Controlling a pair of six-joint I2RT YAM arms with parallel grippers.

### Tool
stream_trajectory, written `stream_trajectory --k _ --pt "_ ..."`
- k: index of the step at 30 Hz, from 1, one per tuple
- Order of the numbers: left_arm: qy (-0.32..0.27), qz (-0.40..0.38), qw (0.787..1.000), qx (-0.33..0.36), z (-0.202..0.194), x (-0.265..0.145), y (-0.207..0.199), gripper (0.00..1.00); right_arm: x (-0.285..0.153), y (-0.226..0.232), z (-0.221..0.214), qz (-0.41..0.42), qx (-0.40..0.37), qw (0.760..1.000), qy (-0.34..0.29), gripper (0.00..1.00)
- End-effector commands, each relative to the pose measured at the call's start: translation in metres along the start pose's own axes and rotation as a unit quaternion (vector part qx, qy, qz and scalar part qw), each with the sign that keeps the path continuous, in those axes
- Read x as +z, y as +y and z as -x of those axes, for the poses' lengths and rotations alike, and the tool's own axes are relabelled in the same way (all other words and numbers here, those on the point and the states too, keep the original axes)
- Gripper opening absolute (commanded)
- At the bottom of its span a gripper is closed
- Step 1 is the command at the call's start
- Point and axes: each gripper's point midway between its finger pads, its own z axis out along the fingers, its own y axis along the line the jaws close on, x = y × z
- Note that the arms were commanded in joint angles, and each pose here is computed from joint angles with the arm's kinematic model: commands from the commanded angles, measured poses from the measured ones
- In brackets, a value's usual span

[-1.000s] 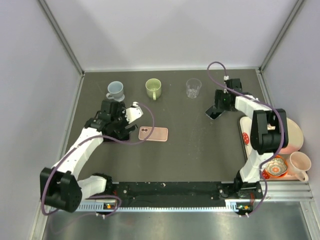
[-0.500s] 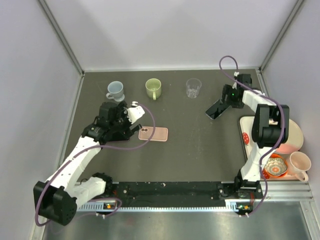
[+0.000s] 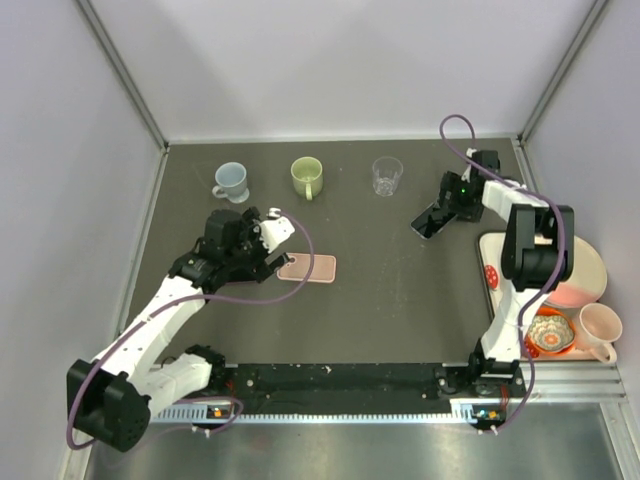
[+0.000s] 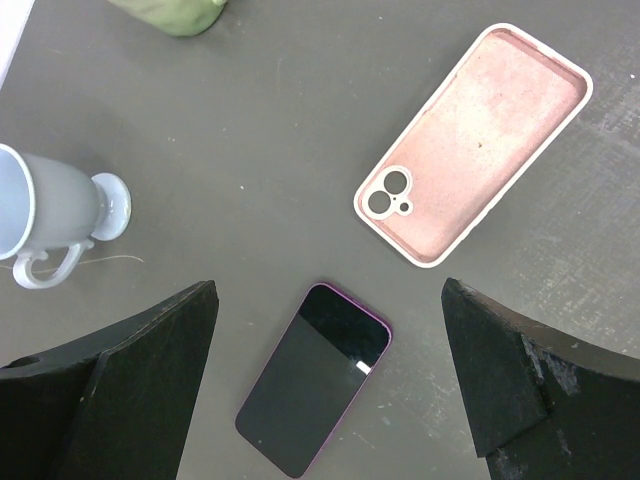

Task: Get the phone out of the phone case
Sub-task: Pick up the phone at the center of the board.

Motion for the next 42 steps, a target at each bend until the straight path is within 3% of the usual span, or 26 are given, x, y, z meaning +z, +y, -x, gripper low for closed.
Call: stream_trajectory --k 1,9,15,36,40,42 --pt "-0.024 0.018 1.0 -0.004 0.01 0.0 0.006 0.99 0.01 0.012 0.009 0.013 0.003 1.0 0.003 0.82" --pt "-0.022 0.018 1.0 -0.003 0.006 0.002 0.004 0.99 0.021 0.024 0.028 0.003 -0.012 1.0 -0.005 0.85" --pt "-0.02 0.017 1.0 -0.006 0.004 0.003 0.003 0.99 0.031 0.05 0.019 -0.023 -0.076 0.997 -0.002 0.86" --pt "-0.021 0.02 1.0 -0.005 0.0 0.004 0.002 0.99 0.031 0.067 -0.007 -0.06 -0.12 0.991 0.021 0.88" --pt "-0.019 0.019 1.0 -0.004 -0.001 0.005 0.001 0.99 0.03 0.064 -0.01 -0.063 -0.124 0.99 0.026 0.87" --pt "-0.02 0.018 1.0 -0.004 -0.001 0.005 0.001 0.99 0.03 0.066 -0.014 -0.055 -0.129 0.989 0.035 0.82"
